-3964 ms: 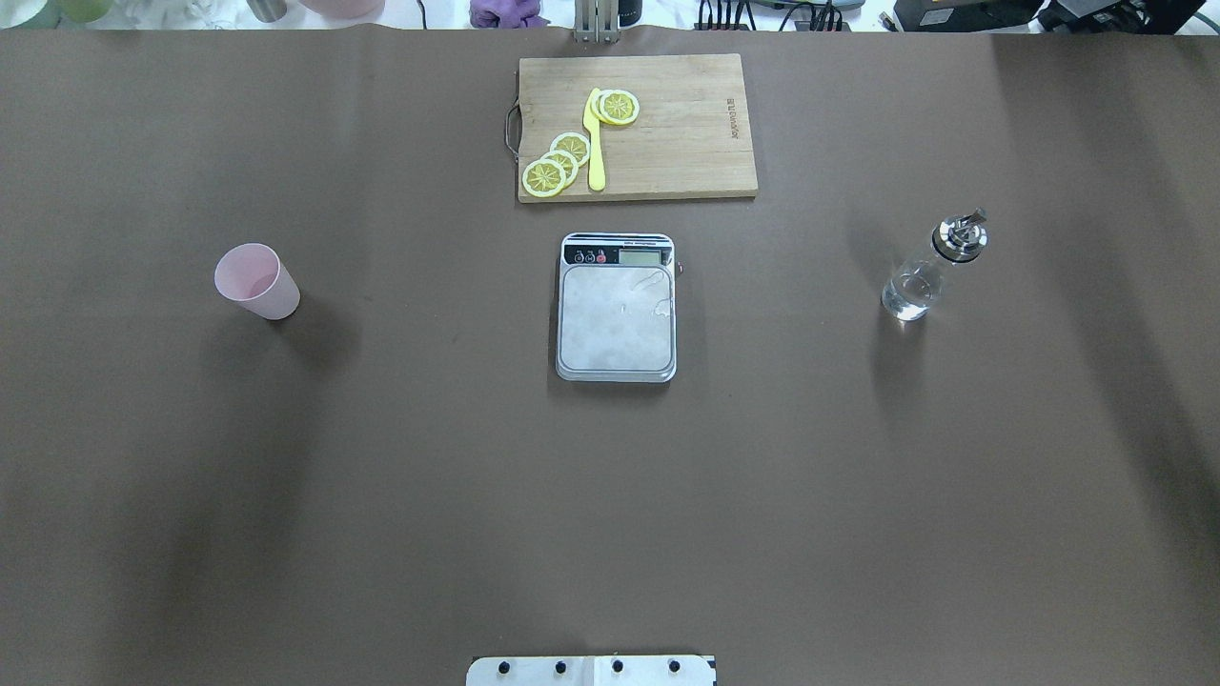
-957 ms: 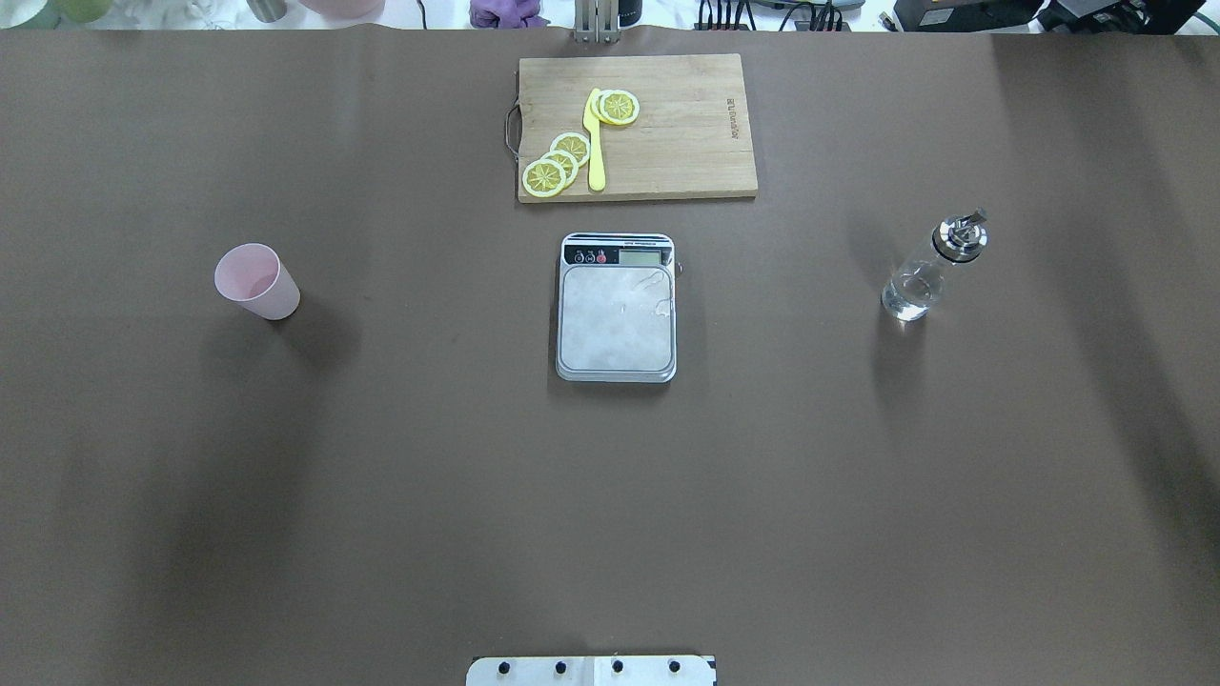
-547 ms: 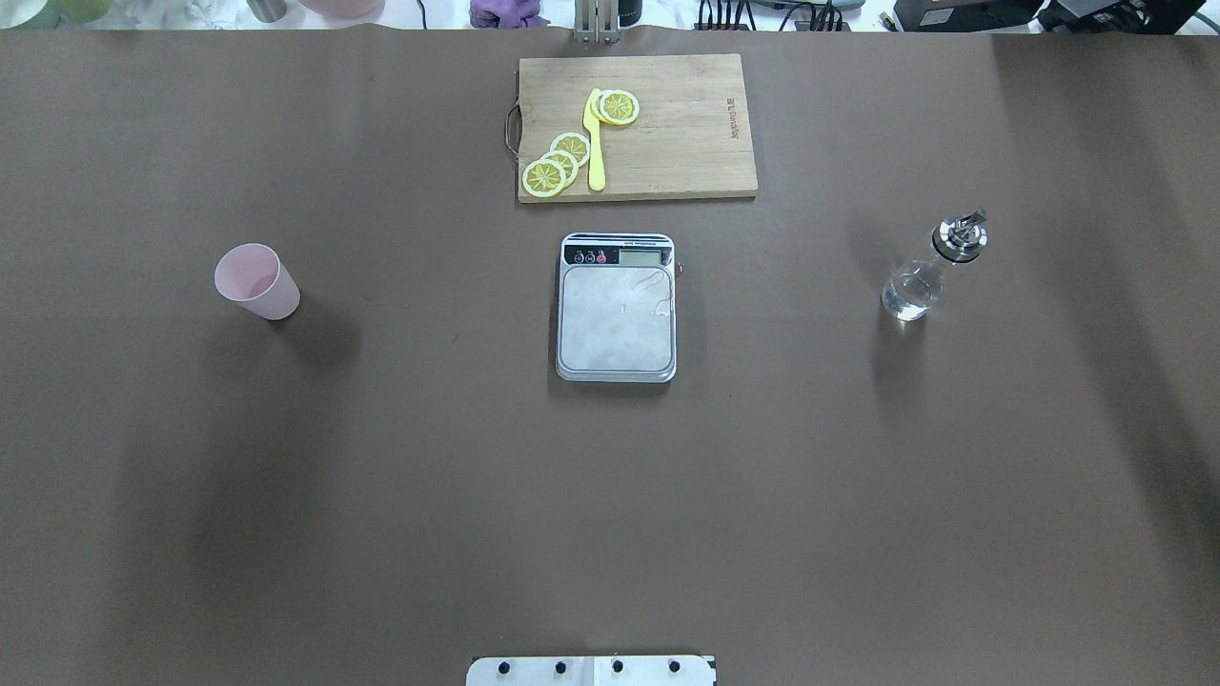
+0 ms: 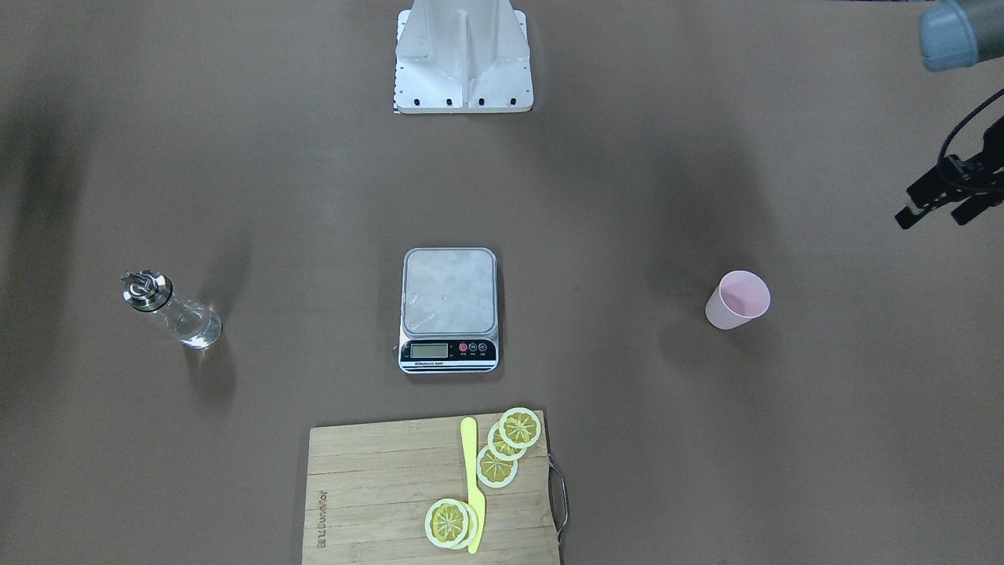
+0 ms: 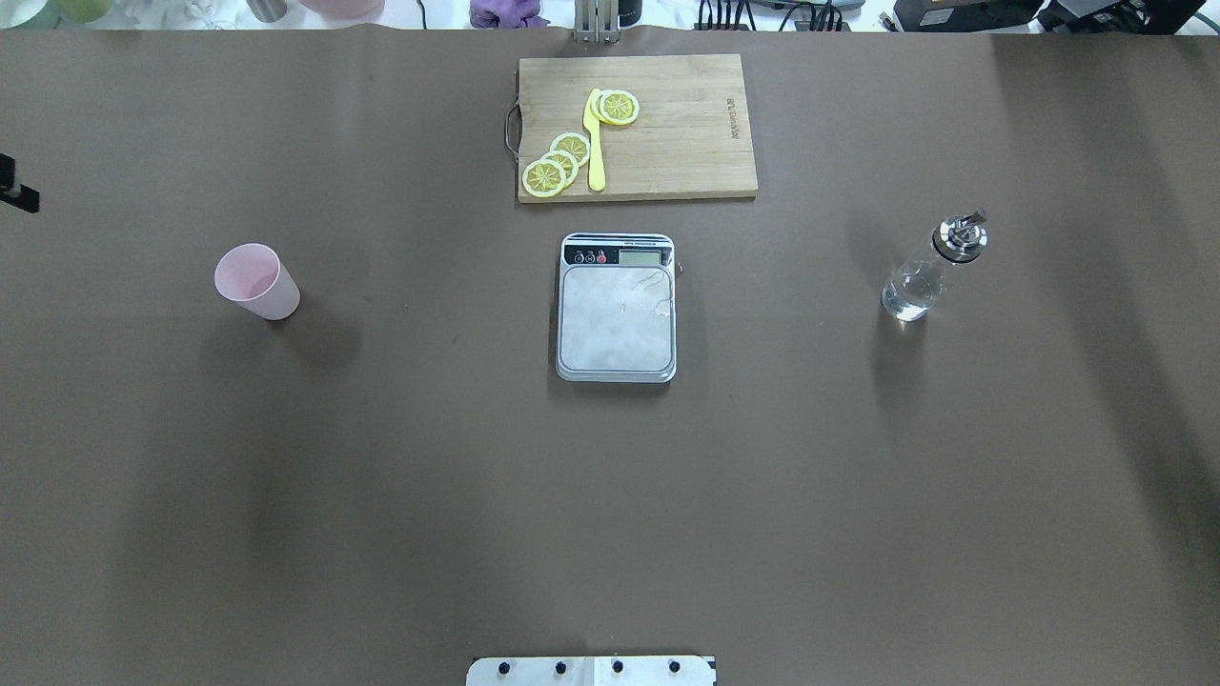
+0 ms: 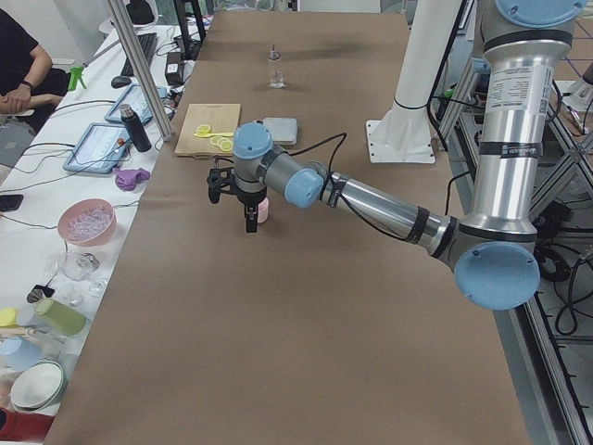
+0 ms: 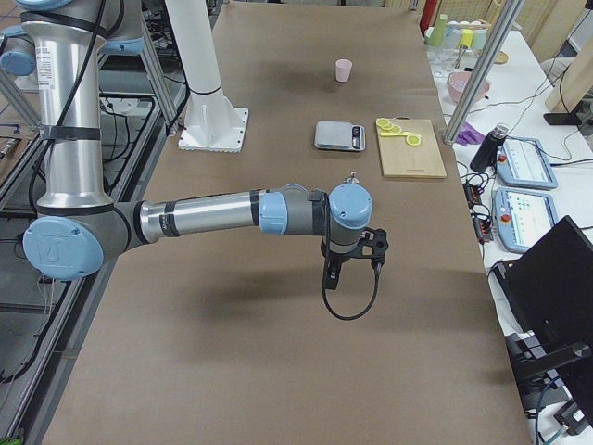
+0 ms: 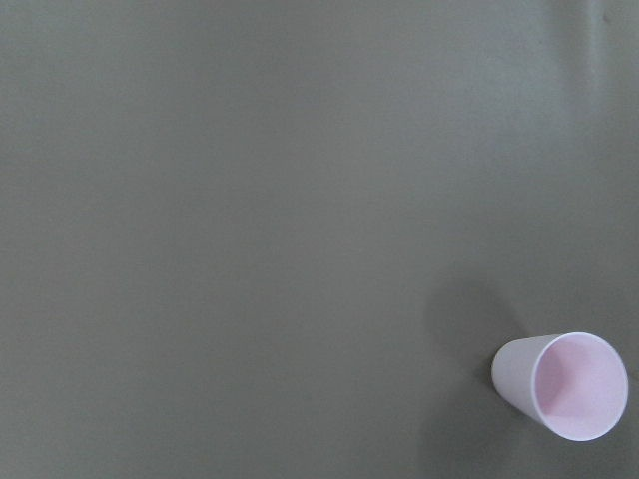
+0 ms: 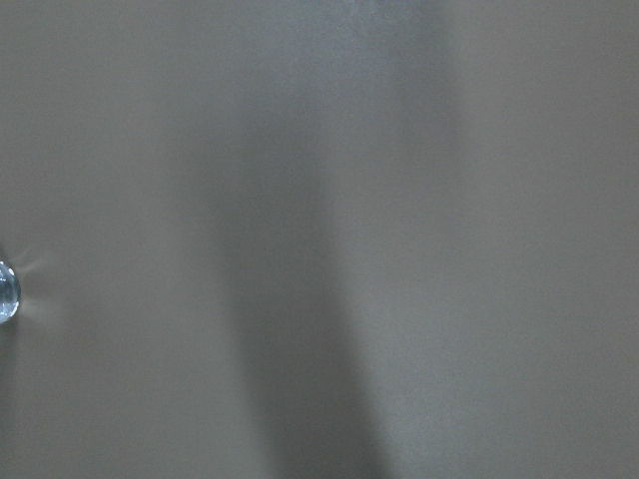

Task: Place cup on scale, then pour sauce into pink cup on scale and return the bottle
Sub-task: 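Reach the left gripper down to the pink cup and grasp it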

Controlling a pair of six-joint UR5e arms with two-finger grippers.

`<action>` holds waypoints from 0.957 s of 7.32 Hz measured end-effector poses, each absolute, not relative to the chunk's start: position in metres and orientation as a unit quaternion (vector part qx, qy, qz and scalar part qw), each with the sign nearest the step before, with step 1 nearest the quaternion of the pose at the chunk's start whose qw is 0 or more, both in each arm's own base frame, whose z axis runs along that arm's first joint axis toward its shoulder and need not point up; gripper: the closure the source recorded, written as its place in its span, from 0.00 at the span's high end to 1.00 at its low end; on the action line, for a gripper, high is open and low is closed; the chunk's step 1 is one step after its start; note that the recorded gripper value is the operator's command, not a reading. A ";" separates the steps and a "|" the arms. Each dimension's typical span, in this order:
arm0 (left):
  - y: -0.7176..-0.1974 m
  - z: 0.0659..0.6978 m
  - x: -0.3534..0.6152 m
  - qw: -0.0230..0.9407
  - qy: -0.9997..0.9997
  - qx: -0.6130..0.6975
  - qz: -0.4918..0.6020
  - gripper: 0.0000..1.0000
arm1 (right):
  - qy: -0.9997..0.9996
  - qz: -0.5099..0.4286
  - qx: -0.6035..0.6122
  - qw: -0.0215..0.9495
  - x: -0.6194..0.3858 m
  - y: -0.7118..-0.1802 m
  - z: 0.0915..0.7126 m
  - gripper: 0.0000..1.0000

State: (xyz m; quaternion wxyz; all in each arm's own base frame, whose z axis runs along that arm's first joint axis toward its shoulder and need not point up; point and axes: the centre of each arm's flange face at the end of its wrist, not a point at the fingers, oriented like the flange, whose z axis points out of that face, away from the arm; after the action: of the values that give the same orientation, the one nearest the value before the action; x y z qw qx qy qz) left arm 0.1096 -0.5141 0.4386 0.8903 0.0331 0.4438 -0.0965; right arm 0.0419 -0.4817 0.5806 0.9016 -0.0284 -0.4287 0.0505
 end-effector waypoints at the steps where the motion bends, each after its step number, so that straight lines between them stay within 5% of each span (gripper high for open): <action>1: -0.522 0.430 0.151 0.895 0.434 0.026 -0.104 0.97 | -0.429 0.050 -0.028 0.902 0.042 -0.482 0.581 1.00; 7: -0.546 0.459 0.281 0.902 0.421 0.011 -0.097 0.97 | -0.428 0.051 -0.031 0.902 0.041 -0.482 0.581 1.00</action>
State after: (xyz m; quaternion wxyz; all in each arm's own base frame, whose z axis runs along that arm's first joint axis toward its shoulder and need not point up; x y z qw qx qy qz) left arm 0.2808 -0.5456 0.4586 0.9019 0.0106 0.4208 -0.0971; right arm 0.0412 -0.4817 0.5810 0.9016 -0.0311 -0.4284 0.0515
